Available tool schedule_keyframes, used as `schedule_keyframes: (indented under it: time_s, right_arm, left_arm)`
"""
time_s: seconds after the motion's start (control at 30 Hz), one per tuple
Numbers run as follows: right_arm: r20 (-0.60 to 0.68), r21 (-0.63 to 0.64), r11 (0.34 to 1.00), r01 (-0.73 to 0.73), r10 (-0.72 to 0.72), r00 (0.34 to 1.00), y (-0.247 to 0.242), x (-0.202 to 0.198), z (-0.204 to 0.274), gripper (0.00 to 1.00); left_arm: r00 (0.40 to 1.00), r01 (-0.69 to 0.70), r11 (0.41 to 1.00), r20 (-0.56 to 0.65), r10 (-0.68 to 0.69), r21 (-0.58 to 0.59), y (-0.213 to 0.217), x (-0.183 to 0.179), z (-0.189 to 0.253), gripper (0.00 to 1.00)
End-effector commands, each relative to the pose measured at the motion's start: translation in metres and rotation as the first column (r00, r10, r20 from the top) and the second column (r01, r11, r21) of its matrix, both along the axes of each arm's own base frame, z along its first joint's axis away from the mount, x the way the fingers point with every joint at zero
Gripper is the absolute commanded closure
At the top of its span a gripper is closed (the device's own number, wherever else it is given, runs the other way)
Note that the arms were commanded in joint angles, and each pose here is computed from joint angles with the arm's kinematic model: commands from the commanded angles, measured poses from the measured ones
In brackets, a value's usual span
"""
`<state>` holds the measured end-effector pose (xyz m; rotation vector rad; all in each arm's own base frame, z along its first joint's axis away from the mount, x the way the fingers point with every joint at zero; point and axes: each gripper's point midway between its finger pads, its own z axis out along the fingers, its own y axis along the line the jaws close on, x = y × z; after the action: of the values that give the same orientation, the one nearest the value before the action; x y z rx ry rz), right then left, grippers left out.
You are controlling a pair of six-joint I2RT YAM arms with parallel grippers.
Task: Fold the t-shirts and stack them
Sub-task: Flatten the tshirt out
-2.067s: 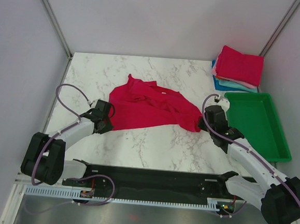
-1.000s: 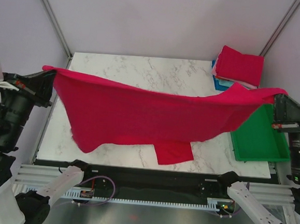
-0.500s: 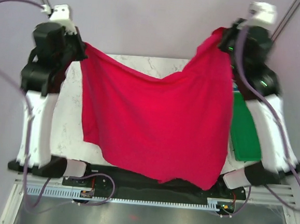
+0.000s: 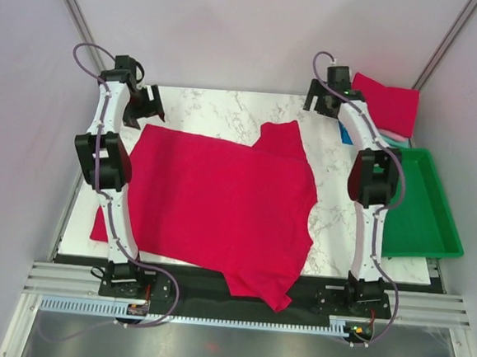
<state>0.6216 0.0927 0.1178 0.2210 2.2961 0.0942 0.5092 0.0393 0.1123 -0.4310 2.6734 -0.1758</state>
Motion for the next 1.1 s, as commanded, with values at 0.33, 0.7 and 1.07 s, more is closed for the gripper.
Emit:
schedule_keyframes:
  time_s: [0.33,0.7,1.07]
  right_arm:
    - [-0.018,0.177,0.956,-0.232,0.239,0.971,0.102,-0.163,0.03,0.02]
    - [-0.242,0.155,0.975,-0.157,0.192,0.951,0.095,-0.176,-0.073,0.02]
    - [-0.269,0.128,0.988,-0.091,0.123,0.955,0.068,-0.09,-0.124,0.02]
  left_arm:
    - [0.989,-0.115,0.993,0.1,0.113,0.012,-0.006,-0.048,0.028,0.09]
    - [0.993,-0.119,0.992,-0.018,0.118,-0.042,-0.013,-0.042,-0.034,0.12]
    - [0.976,-0.207,0.975,-0.08,0.201,-0.082,0.002,-0.003,-0.09,0.13]
